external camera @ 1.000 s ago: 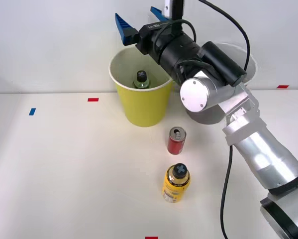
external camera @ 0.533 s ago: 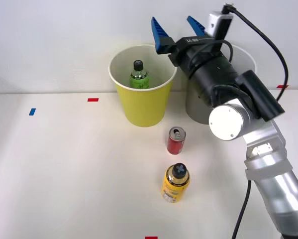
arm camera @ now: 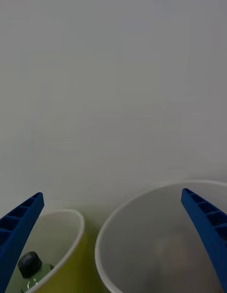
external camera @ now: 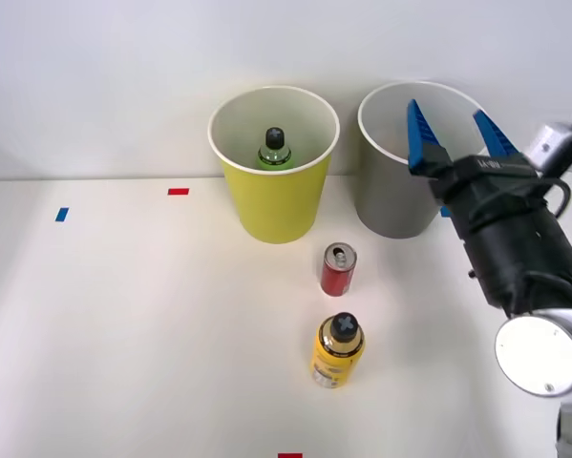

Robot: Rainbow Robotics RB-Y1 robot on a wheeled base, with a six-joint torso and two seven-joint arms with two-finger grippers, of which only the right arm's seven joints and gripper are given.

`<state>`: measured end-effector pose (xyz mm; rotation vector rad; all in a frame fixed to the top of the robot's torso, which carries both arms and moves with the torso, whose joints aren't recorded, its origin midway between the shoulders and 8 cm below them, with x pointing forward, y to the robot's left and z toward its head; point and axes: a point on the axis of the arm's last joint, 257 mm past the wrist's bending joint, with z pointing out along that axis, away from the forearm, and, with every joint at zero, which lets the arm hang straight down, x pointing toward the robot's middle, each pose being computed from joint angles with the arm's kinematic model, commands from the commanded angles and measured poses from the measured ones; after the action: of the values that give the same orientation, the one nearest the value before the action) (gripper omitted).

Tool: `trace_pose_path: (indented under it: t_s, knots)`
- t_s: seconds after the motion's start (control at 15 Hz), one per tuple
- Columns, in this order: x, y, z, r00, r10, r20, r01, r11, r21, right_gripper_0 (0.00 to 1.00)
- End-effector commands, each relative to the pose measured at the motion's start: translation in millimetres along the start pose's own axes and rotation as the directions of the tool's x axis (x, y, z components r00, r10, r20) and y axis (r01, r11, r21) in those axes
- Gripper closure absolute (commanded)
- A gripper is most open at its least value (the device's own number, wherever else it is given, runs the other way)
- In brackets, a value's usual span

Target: Put cans in the gray bin, plastic bottles in the light green bin

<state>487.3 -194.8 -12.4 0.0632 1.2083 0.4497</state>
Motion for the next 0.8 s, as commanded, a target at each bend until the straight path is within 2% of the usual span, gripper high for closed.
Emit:
trace_pose_path:
  t_s: [0.07, 0.27, 0.47, 0.67, 0.8]
  knots:
    - [5, -52, -55, 0.998, -0.040, -0.044, 0.045, 0.990, 0.137, 0.00]
    - [20, -84, -94, 0.997, -0.023, -0.073, 0.041, 0.966, 0.255, 0.00]
    - [43, -106, -133, 0.994, 0.020, -0.110, 0.022, 0.930, 0.367, 0.00]
    - [63, -121, -170, 0.985, 0.028, -0.170, 0.050, 0.897, 0.440, 0.00]
    - [67, -128, -189, 0.981, 0.005, -0.196, 0.088, 0.881, 0.465, 0.00]
